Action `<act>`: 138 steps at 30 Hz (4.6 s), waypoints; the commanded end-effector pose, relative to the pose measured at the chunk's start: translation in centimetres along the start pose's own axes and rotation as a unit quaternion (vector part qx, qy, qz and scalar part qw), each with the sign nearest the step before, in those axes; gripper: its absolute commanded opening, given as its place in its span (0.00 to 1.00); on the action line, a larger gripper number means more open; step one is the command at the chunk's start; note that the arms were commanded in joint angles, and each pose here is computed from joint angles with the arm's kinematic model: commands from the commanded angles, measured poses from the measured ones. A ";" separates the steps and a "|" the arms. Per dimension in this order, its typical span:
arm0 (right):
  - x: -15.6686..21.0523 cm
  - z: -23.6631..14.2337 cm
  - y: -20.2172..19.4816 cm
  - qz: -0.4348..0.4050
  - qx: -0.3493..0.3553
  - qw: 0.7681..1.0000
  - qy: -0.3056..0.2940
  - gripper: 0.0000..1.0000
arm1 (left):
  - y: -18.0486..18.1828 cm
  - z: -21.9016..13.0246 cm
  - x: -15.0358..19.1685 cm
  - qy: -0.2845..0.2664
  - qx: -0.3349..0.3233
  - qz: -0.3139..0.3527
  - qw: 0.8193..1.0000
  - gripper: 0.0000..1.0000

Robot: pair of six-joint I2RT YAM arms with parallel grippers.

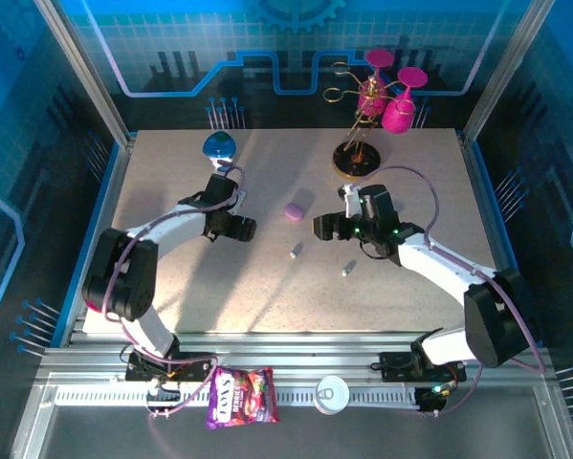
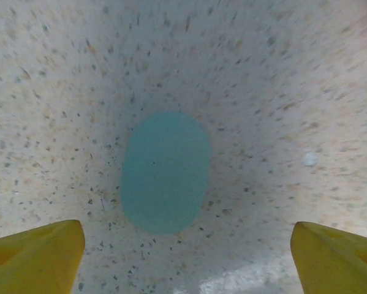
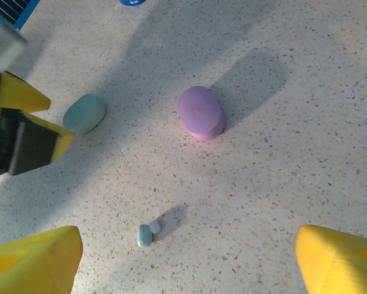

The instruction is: Insert wireless bluetooth earbuds into charging case

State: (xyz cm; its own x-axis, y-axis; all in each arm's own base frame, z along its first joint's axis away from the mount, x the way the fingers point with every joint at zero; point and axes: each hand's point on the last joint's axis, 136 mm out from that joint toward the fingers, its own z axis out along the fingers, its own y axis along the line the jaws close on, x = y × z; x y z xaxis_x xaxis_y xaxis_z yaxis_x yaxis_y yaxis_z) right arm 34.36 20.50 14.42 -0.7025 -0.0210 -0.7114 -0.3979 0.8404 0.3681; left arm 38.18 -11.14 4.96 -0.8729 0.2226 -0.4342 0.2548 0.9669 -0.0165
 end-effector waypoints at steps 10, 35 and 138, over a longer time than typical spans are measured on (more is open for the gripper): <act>0.1 -0.7 -0.1 -0.012 0.008 1.000 -0.006 0.90 | 1.0 2.0 0.4 0.060 -0.022 0.020 0.998 0.63; -1.3 -4.7 2.4 0.105 -0.058 0.993 0.003 0.86 | -6.2 -5.6 -3.5 -0.147 0.110 0.136 0.974 0.37; -7.7 -13.5 15.0 0.299 -0.479 0.825 0.029 0.17 | -21.8 -28.3 -5.1 -0.612 0.414 0.221 0.637 0.30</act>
State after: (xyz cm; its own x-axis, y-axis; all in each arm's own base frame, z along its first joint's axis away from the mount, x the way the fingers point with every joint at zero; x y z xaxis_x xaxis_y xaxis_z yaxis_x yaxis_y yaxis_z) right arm 25.96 25.58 33.16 -0.9617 0.1956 -0.1920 -0.2132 -0.0939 0.9725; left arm 26.39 -29.14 31.68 0.1880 -0.2782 -0.9419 0.9181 0.3904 0.0679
